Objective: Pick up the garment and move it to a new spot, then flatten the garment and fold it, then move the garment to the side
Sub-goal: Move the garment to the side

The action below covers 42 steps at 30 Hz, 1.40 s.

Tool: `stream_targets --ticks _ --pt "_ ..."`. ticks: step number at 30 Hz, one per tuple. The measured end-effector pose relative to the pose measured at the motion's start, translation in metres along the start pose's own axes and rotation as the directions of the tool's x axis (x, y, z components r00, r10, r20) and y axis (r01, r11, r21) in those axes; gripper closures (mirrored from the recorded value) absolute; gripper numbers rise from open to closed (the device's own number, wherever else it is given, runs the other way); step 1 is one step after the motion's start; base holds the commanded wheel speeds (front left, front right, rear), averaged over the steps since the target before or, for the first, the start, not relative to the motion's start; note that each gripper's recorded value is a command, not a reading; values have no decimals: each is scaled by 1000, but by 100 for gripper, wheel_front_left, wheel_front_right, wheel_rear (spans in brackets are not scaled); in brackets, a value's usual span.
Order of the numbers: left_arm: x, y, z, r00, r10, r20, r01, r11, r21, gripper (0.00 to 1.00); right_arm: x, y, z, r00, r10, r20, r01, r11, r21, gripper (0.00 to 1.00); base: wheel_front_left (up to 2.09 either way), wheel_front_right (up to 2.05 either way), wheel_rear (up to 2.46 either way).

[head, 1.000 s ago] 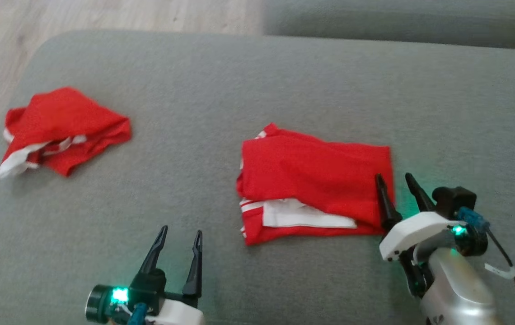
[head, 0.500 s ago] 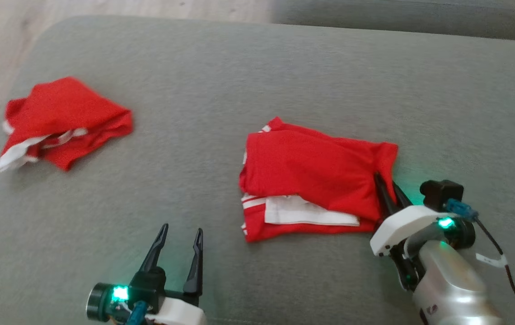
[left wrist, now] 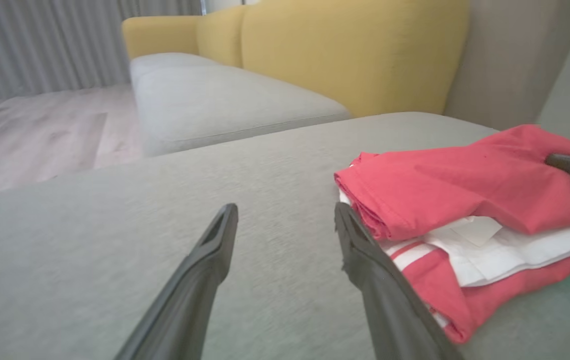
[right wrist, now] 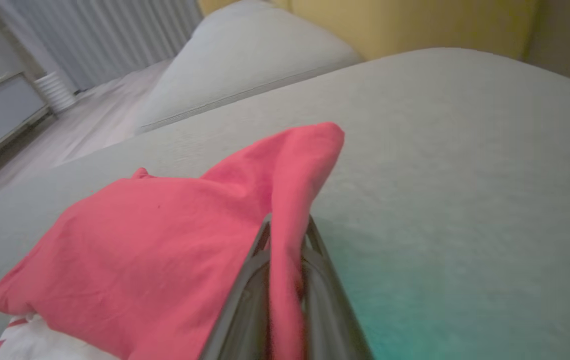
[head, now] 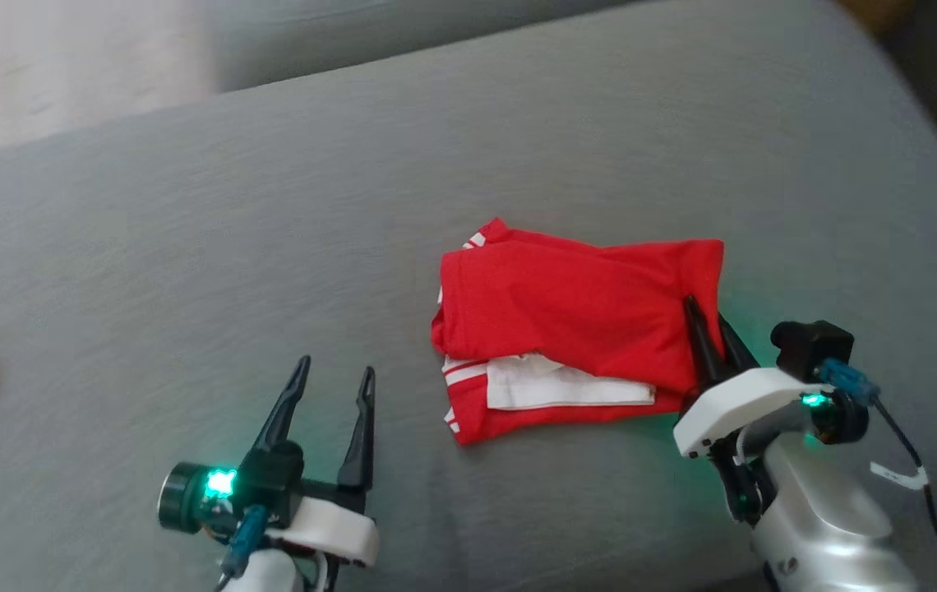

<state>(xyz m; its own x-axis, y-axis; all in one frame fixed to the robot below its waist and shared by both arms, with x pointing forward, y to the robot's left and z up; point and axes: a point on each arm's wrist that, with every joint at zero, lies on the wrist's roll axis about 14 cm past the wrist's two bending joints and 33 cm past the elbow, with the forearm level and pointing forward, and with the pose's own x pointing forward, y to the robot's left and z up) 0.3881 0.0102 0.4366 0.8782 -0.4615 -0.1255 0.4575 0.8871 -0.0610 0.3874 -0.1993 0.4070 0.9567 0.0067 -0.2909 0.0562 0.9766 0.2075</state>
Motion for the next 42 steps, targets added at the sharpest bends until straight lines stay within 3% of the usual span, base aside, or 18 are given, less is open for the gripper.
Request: stream_targets --ticks 7,13,20,27,34,35,36,40,42 --pt "30 -73 -7 972 -236 -20 236 972 -1 0 -48 -63 4 981 -190 39 188 981 51 100 0 0 0" --pt "41 -103 -16 941 -336 -36 336 942 -4 0 -64 -91 2 964 -266 27 267 964 -20 100 0 0 0" --pt "37 -74 -34 959 -270 -82 271 963 -4 0 -15 -103 55 970 -224 91 238 952 -191 100 0 0 0" --pt "32 -36 -48 977 -178 -114 178 984 -8 0 16 -170 118 932 -331 148 362 868 -340 100 0 0 0" --pt "33 -3 -53 989 -88 -120 88 996 -8 0 31 -215 128 888 -440 135 456 802 -386 100 0 0 0" --pt "33 1 -54 989 -78 -123 77 997 -9 0 33 -218 127 883 -451 127 462 794 -395 67 0 0 0" --pt "32 4 -55 990 -69 -123 68 998 -10 0 35 -221 126 878 -462 124 471 790 -392 0 0 0 0" --pt "30 11 -55 991 -46 -124 45 999 -11 0 40 -224 135 861 -483 159 506 777 -374 0 0 0 0" --pt "29 14 -51 993 -34 -116 34 999 -5 0 46 -211 143 868 -457 193 496 787 -367 0 0 0 0"
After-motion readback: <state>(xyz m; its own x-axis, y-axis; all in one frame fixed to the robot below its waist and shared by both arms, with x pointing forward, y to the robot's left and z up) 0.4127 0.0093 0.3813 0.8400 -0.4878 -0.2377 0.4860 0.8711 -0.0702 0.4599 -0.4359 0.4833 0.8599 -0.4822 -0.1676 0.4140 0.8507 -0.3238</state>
